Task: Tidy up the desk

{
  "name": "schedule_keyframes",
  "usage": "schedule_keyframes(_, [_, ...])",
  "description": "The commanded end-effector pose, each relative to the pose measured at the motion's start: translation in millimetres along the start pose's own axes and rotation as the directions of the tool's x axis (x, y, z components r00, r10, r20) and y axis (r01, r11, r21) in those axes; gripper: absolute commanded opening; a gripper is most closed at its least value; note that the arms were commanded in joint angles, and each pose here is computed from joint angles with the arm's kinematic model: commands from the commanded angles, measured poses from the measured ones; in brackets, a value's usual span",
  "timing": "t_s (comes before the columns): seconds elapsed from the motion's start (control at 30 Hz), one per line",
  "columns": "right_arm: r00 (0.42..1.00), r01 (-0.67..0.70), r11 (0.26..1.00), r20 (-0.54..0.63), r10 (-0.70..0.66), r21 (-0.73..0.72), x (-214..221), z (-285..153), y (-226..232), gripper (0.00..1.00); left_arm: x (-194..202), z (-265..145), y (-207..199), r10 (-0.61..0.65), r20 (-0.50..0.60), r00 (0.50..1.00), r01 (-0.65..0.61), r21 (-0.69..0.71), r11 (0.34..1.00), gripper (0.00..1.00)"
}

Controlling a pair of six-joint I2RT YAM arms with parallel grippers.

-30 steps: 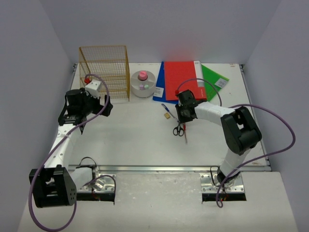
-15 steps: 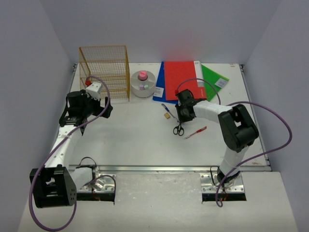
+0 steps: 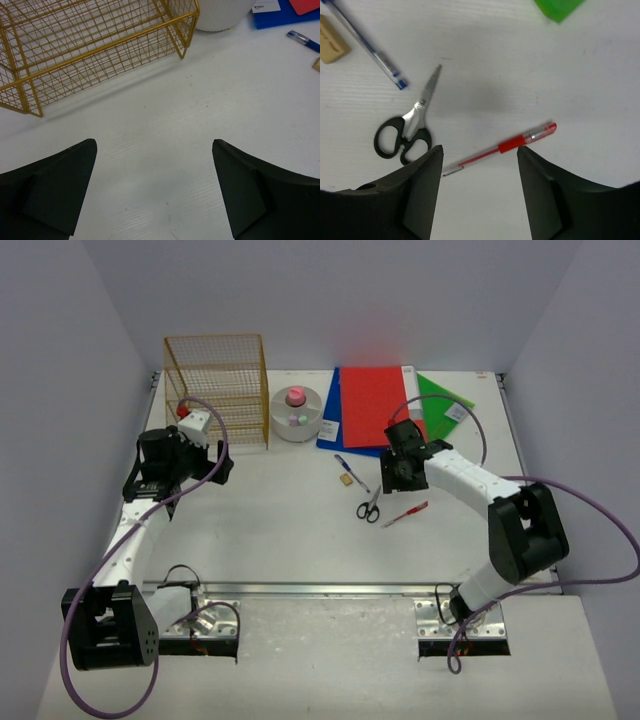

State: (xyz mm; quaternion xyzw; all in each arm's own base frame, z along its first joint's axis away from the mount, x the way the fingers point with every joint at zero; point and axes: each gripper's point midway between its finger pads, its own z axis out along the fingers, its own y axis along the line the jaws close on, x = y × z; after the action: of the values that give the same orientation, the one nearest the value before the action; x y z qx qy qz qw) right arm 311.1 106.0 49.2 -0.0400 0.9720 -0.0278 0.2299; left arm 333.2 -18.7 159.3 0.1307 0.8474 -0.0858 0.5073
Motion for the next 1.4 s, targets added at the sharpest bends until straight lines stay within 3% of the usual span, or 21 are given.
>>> schedule_keyframes(0.0, [0.916,-0.337,0.929,-0.173,0.361,0.156,48.0,-3.1,-29.1,0.66,-12.2,1.1,-1.0,0.003,0.043,0.999,-0.004,0.004,1.0,1.0])
schedule_keyframes(0.1, [0.816,-0.486,0.863,-0.282,0.504,0.136,54.4,2.5,-29.3,0.69,-11.5,0.4,-0.8,0.007,0.04,0.999,-0.007,0.002,1.0,1.0])
schedule_keyframes(0.2, [0.764,-0.546,0.825,-0.319,0.561,0.144,54.3,11.1,-33.4,0.68,-8.5,0.7,0.5,0.007,0.03,1.0,-0.007,-0.004,1.0,1.0])
schedule_keyframes(0.5, [0.72,-0.567,0.803,-0.363,0.592,0.184,57.0,40.5,-34.6,0.61,-1.2,6.4,2.1,-0.005,0.004,1.0,0.005,-0.005,1.0,1.0])
schedule_keyframes(0.8, [0.736,-0.551,0.811,-0.344,0.583,0.197,35.7,59.5,-38.3,0.21,3.3,6.2,4.8,0.002,-0.009,1.0,-0.002,-0.018,1.0,1.0])
schedule_keyframes(0.9, [0.772,-0.529,0.833,-0.315,0.552,0.164,18.4,54.5,-41.7,0.01,1.3,5.0,5.0,0.005,-0.005,1.0,-0.005,-0.02,1.0,1.0])
schedule_keyframes(1.0, [0.808,-0.518,0.851,-0.279,0.519,0.084,-3.7,41.8,-40.4,0.0,-0.6,3.3,5.0,0.009,-0.001,1.0,-0.009,-0.023,1.0,1.0])
schedule_keyframes(1.1, [0.85,-0.52,0.845,-0.171,0.498,-0.124,-62.4,10.7,-23.6,0.0,-2.0,2.9,2.8,0.004,0.004,1.0,-0.004,-0.014,1.0,1.0])
schedule_keyframes(1.23, [0.849,-0.401,0.826,0.177,0.498,-0.397,-172.0,-37.0,-9.0,0.0,-6.4,3.1,1.0,-0.004,0.019,1.0,0.004,-0.003,1.0,1.0])
schedule_keyframes(1.33, [0.738,-0.123,0.886,0.556,0.383,-0.446,-255.5,-77.9,5.1,0.0,-10.0,3.3,0.0,-0.011,0.029,1.0,0.011,0.003,1.0,1.0])
schedule_keyframes(1.37, [0.632,-0.022,0.908,0.698,0.337,-0.418,-285.2,-100.3,10.0,0.0,-11.2,3.7,-1.4,-0.014,0.033,0.999,0.013,0.01,1.0,1.0])
